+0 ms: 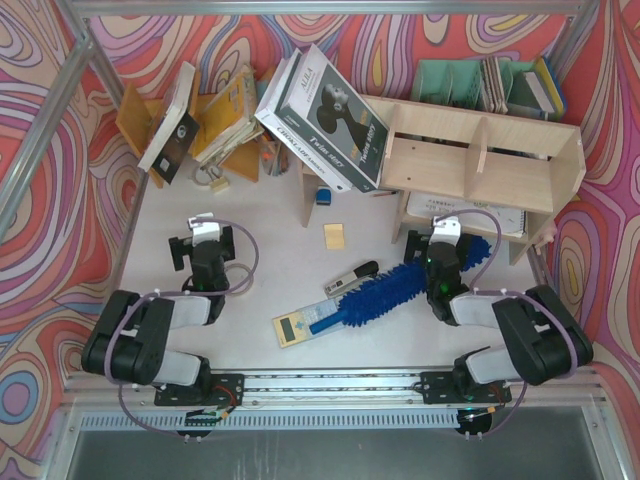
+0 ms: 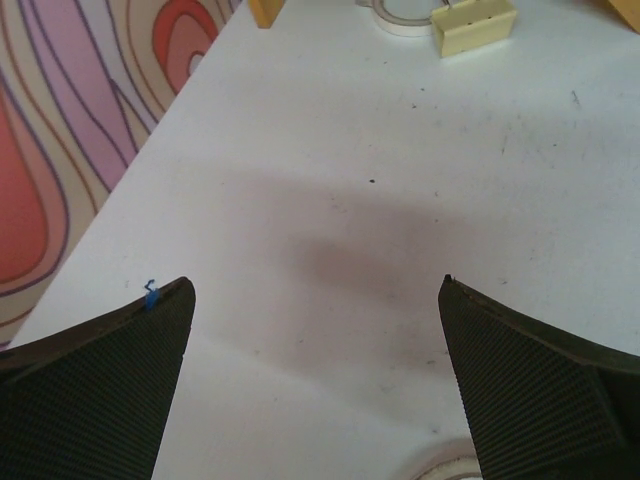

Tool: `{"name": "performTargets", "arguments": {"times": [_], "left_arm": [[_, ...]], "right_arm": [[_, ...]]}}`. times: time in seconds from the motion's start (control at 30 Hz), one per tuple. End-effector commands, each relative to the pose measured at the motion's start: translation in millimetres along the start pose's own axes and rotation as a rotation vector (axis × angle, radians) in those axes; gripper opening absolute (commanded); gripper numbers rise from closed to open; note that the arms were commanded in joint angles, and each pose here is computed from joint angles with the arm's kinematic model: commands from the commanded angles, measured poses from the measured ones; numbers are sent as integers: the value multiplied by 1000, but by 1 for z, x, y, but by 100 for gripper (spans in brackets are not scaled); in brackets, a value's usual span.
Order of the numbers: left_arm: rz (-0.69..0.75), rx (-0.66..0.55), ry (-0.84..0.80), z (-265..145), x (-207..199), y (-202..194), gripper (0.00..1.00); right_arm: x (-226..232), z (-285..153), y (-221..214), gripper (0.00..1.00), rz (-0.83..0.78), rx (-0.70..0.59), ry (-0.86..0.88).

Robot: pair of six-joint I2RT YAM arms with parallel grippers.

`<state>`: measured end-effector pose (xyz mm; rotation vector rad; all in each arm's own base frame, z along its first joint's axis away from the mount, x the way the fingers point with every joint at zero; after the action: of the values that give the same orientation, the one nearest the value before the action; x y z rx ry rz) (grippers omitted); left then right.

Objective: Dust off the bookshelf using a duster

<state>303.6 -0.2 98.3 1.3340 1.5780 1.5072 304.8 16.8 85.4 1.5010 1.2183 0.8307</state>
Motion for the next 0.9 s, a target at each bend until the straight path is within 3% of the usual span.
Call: {"name": "performTargets", "arguments": {"times": [0.0,0.1,0.47,0.87], "left_arm": [[-65,-45,-92,10,-6,-7,99],[-137,-47,-75,13,2,-14,98],[-143,86,-56,34,4,-19,99],[-151,88,-49,36,6,-20,98]], "right_arm": [[0,9,17,99,26,-118,27],[-6,13,17,99,36,-124,26],[-7,29,19,99,-13,-160,118],[-1,46,3,99,-25,-129,171]]}}
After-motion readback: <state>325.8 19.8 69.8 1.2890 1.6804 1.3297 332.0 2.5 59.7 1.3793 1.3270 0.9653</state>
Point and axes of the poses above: each gripper's point midway between its finger pads, its own z axis out along the fingers, its own x axis along the line the jaws close on, y = z × x, the point moved 5 cm from there along -z, back along the fingers
